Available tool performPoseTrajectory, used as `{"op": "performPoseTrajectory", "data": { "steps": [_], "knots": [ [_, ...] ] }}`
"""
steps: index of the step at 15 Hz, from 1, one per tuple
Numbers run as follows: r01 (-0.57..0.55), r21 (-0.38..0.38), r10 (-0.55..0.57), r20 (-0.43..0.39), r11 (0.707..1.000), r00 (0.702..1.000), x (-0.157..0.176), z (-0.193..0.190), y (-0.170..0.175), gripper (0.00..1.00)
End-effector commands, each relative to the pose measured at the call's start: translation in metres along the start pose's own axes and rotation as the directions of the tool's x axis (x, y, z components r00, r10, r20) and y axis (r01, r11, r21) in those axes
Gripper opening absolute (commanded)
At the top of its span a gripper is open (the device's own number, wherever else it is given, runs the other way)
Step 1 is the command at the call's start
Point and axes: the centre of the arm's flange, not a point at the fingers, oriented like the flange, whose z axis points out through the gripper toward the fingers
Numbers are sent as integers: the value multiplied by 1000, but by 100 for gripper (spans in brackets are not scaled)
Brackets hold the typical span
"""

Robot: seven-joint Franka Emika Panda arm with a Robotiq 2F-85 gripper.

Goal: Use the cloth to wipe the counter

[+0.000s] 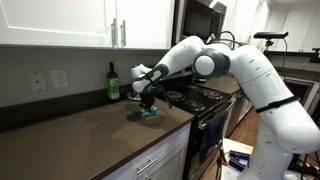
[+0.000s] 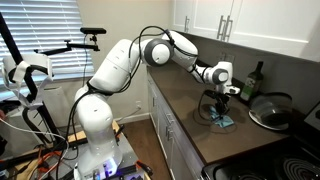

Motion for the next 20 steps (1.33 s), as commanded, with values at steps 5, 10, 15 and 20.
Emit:
{"op": "performPoseTrajectory", "data": {
  "steps": [5, 10, 15, 20],
  "knots": [
    [24, 20, -26, 110, 1000, 994, -60, -2, 2, 3],
    [95, 38, -100, 157, 995, 983, -88, 3, -18, 3],
    [191, 64, -200, 201, 979, 959, -109, 0, -46, 3],
    [334, 96, -347, 191, 938, 918, -122, -4, -84, 3]
  ]
}}
